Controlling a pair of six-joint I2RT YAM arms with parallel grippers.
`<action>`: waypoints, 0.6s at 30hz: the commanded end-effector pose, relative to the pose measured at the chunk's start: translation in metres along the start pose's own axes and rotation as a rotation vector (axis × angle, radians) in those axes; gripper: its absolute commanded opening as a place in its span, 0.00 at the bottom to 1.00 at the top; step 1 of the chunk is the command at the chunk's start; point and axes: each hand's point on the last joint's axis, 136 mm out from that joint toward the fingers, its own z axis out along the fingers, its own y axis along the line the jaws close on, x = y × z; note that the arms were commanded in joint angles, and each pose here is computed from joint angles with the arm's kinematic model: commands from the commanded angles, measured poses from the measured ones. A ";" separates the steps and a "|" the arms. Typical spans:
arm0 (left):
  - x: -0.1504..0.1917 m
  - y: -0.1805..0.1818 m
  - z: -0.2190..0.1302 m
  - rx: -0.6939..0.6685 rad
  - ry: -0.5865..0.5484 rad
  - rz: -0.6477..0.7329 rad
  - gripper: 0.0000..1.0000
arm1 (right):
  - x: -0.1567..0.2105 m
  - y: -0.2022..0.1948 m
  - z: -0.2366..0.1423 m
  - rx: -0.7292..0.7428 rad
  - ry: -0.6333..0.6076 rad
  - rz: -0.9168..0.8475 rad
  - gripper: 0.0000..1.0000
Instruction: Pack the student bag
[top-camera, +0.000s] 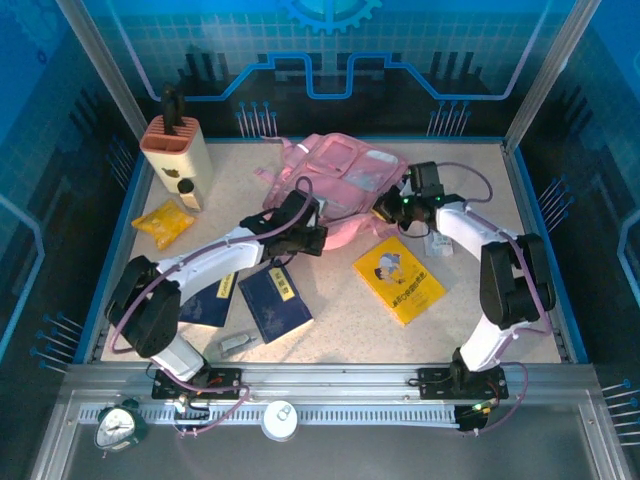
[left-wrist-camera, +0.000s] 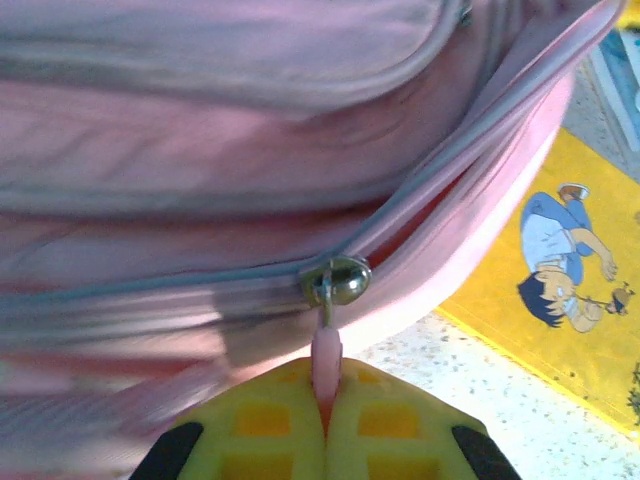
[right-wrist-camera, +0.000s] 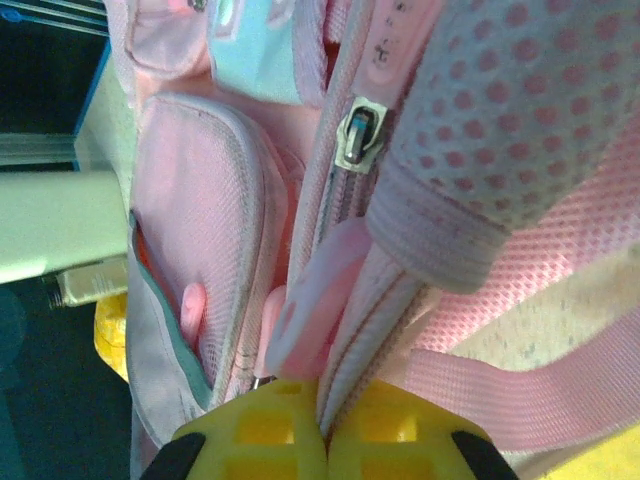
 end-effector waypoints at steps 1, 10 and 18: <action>0.012 0.001 -0.007 0.018 0.047 0.027 0.00 | -0.035 0.001 0.001 0.023 -0.042 -0.074 0.00; -0.014 -0.057 0.022 0.178 0.018 -0.037 0.00 | -0.030 0.011 -0.003 0.001 0.029 -0.137 0.45; -0.014 -0.084 0.035 0.226 0.034 -0.027 0.00 | 0.037 -0.010 -0.032 -0.013 0.145 -0.024 0.70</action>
